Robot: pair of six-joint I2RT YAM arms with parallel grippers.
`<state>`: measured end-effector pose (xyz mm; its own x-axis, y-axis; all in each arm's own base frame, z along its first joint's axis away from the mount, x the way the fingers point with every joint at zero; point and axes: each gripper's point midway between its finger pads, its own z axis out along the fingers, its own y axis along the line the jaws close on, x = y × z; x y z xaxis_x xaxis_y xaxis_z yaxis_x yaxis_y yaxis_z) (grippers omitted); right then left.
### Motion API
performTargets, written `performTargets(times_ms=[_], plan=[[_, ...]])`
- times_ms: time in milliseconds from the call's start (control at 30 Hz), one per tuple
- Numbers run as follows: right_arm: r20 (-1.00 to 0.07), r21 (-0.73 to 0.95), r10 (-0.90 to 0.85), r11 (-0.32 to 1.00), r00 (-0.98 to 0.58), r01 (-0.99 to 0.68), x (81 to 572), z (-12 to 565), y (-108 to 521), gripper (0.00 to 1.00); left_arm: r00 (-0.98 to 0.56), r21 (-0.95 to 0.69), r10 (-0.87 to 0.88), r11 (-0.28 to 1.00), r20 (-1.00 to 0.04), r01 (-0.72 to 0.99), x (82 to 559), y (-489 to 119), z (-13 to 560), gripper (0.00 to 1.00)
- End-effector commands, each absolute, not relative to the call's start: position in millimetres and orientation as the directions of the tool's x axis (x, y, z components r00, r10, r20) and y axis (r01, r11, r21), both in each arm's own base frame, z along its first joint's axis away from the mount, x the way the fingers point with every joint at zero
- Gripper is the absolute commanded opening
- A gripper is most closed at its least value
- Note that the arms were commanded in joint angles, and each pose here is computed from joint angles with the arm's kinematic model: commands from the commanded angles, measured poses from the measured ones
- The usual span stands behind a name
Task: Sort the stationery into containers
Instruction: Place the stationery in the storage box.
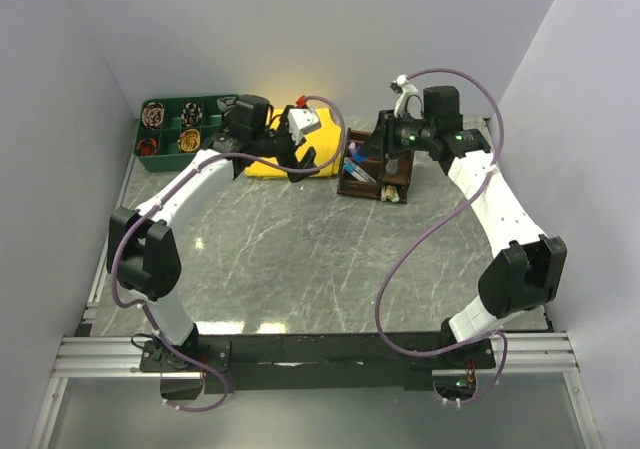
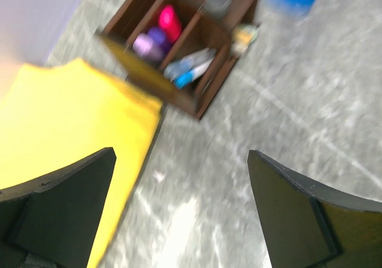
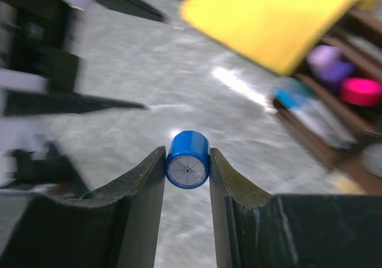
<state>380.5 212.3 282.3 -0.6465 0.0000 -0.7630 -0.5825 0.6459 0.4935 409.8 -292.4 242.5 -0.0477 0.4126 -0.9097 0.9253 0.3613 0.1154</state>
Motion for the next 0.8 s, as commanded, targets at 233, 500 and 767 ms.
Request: performTargets(times_ms=[233,500,767], plan=[[-0.812,0.039,-0.277,0.853,-0.514,-0.521,413,258,121,0.0,-0.048,0.2,0.441,0.499,-0.896,0.843,421,-245,250,0.99],[-0.789,-0.017,-0.331,0.854,-0.517,-0.52,428,253,108,0.0,-0.046,0.192,0.43,0.494,-0.902,0.848,420,-247,246,0.99],[-0.723,-0.01,-0.401,0.82,-0.562,-0.573,444,248,112,0.0,-0.061,0.175,0.426,0.493,-0.903,0.852,414,-246,237,1.0]])
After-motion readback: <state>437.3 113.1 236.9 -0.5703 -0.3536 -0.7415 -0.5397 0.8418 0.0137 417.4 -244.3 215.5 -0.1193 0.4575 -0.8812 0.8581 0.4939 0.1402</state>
